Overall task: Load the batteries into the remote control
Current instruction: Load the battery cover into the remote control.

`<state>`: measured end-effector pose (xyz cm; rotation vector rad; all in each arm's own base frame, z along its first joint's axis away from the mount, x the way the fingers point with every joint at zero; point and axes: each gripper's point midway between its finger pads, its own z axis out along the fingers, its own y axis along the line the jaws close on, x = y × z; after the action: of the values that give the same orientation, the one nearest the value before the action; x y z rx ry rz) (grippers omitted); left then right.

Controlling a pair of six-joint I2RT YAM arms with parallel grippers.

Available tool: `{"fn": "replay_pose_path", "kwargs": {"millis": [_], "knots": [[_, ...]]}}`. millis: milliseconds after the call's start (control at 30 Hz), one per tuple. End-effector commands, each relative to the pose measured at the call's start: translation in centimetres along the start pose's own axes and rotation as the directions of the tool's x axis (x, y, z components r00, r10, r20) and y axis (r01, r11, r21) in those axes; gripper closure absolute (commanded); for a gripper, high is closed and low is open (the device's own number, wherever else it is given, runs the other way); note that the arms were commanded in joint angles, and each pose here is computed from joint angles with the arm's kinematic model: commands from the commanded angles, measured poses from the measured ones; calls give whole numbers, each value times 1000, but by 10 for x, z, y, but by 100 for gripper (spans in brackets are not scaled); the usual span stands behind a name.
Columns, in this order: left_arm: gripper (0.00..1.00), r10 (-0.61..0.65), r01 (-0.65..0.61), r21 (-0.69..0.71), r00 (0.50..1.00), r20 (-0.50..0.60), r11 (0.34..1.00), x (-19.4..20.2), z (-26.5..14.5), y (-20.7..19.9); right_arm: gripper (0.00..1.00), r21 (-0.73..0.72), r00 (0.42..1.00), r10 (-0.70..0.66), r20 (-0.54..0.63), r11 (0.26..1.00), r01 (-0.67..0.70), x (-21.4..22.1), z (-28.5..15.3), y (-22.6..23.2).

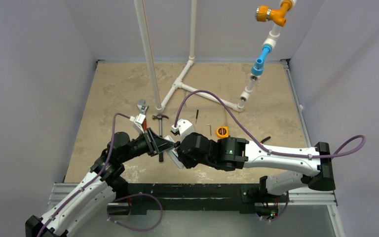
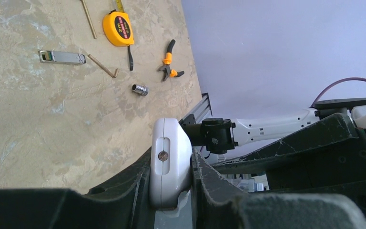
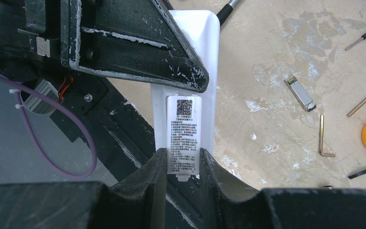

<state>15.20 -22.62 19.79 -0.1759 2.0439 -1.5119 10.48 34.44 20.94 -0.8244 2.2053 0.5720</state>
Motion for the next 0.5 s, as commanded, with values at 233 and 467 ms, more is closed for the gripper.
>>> {"fn": "replay_pose_path", "kwargs": {"millis": [233, 467], "knots": [[100, 0, -2, 87, 1000, 13, 996, -4, 1, -15, 91, -16, 998, 23, 54, 1000, -22, -17, -5, 7], [100, -3, 1, 91, 1000, 15, 996, -5, 1, -17, 91, -10, 999, 18, 43, 1000, -18, -15, -3, 6]]}}
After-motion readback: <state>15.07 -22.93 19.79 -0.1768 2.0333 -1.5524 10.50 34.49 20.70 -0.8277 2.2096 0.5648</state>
